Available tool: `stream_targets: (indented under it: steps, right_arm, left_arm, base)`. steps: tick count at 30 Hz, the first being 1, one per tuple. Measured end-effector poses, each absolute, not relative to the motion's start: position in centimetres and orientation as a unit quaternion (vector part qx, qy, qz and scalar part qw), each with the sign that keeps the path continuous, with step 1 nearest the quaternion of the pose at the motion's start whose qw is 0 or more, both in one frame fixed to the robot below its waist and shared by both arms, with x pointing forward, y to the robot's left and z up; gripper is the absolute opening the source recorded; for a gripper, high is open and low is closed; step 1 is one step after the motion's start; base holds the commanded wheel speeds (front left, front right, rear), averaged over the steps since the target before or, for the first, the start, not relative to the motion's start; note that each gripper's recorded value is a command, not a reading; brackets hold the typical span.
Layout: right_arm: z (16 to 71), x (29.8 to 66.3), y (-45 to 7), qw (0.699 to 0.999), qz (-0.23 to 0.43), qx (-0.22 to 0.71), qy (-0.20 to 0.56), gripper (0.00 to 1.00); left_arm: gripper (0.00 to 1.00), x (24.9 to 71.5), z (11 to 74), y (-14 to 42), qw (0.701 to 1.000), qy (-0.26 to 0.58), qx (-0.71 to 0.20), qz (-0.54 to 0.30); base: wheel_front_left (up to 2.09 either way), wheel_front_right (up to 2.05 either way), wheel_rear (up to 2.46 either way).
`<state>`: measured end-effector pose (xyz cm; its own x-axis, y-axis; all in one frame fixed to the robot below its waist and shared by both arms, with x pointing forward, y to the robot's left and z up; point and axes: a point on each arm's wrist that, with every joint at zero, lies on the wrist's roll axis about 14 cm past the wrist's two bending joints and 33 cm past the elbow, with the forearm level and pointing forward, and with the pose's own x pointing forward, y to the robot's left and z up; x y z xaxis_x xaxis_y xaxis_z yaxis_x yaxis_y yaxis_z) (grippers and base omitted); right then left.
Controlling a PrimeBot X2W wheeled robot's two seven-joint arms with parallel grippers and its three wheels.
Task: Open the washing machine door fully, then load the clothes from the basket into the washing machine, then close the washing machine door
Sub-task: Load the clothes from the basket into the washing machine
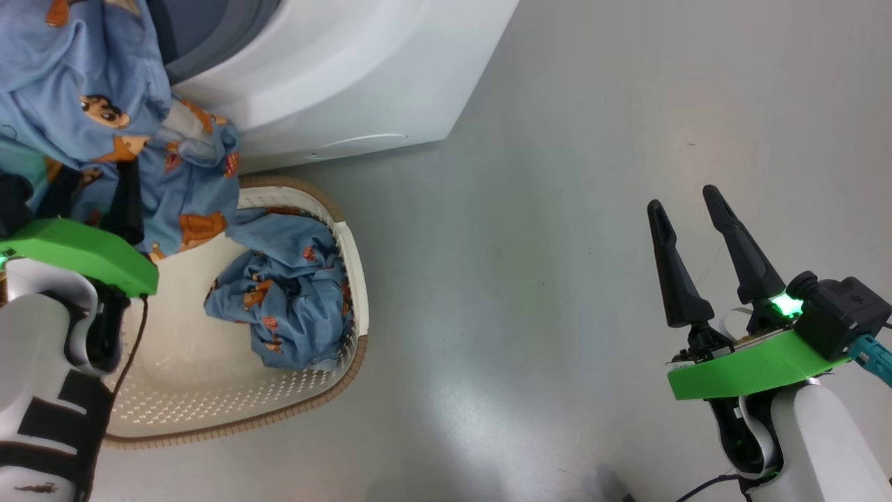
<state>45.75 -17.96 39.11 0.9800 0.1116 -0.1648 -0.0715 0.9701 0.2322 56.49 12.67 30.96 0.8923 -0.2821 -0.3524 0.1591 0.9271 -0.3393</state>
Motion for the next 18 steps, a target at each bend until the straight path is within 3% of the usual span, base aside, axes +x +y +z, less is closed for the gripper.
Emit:
stream_targets:
  steps: [1,2,3,18]
  right_arm:
    - [39.1,45.7,-18.0,0.989,0.046,0.113,0.089,1.00]
    - [39.1,45.7,-18.0,0.989,0.046,0.113,0.088,1.00]
    - [39.1,45.8,-18.0,0.989,0.046,0.113,0.088,1.00]
    - [40.2,46.0,-17.3,0.989,0.056,0.117,0.074,1.00]
  left_arm:
    - [0.33,56.5,31.1,12.6,0.961,0.200,-0.155,-0.115]
    - [0.08,56.6,31.2,12.5,0.961,0.198,-0.156,-0.116]
    - [0.00,56.7,31.3,12.5,0.961,0.196,-0.158,-0.116]
    - [0.00,57.7,36.1,13.0,0.969,0.127,-0.182,-0.110]
  base:
    - [0.00,0.00,0.00]
    - [0.00,0.00,0.00]
    - [0.00,0.00,0.00]
    - [0.00,0.00,0.00]
